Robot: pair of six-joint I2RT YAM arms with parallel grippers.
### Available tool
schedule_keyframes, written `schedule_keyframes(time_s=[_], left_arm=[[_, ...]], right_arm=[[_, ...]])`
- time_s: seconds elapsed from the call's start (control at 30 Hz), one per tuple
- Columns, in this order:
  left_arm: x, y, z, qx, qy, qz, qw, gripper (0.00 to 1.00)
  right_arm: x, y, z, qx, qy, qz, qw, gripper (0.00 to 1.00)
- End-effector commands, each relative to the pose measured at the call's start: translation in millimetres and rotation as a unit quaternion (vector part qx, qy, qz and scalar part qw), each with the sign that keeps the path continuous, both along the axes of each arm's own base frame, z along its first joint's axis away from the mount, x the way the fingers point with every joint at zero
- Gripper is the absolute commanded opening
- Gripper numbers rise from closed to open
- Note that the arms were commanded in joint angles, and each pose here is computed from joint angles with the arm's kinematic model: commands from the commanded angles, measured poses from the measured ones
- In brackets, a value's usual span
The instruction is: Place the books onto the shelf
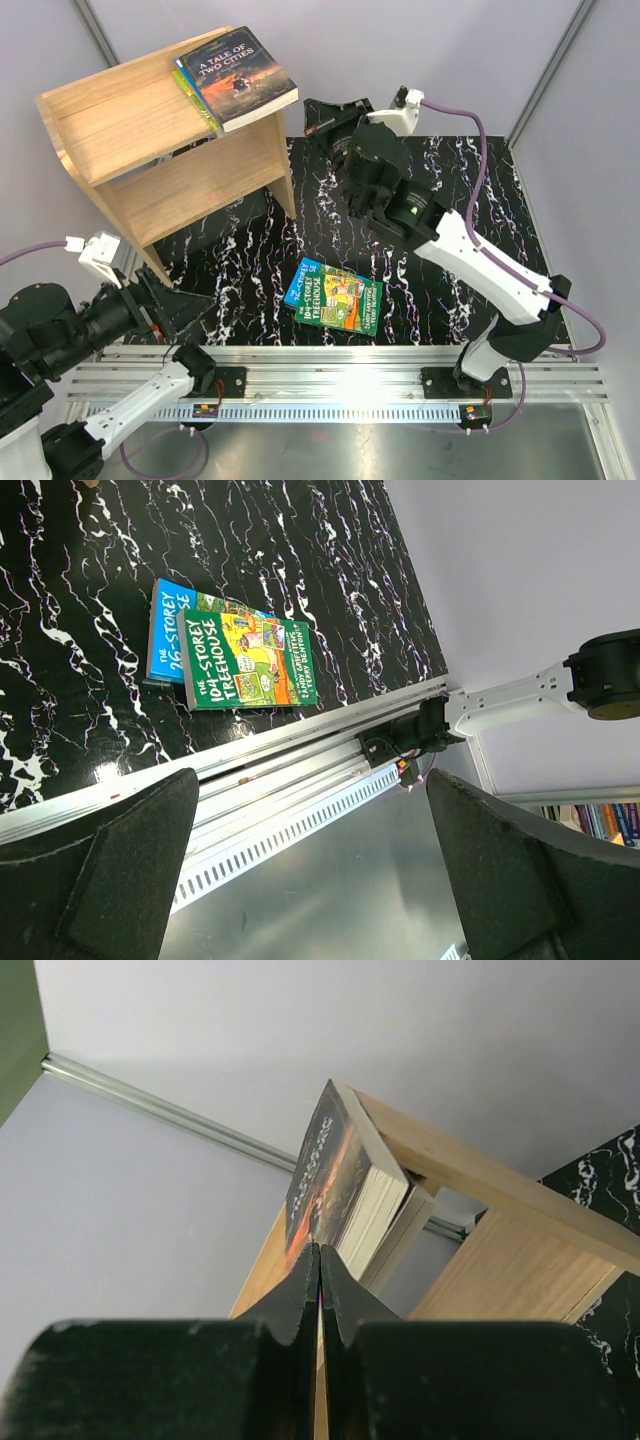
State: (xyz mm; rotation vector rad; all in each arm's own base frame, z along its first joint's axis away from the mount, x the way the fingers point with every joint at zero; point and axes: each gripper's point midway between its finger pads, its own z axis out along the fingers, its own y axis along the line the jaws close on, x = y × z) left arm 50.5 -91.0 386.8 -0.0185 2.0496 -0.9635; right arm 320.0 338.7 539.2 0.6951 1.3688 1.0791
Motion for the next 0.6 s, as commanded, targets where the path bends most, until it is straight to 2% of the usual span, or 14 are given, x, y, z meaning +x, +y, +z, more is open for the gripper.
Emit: schedule_keyframes(time_s=[0.0, 0.57], left_arm=[[-3, 0, 9, -0.022, -0.019, -0.004, 1.000, 0.99], [-6, 14, 8, -0.015, -0.029, 0.023, 0.999, 0.99]], right_arm=[[22, -2, 3, 0.007, 0.003, -0.008, 1.000, 0.05], [72, 65, -29, 0.012, 0.033, 0.063, 0.997, 0.03]])
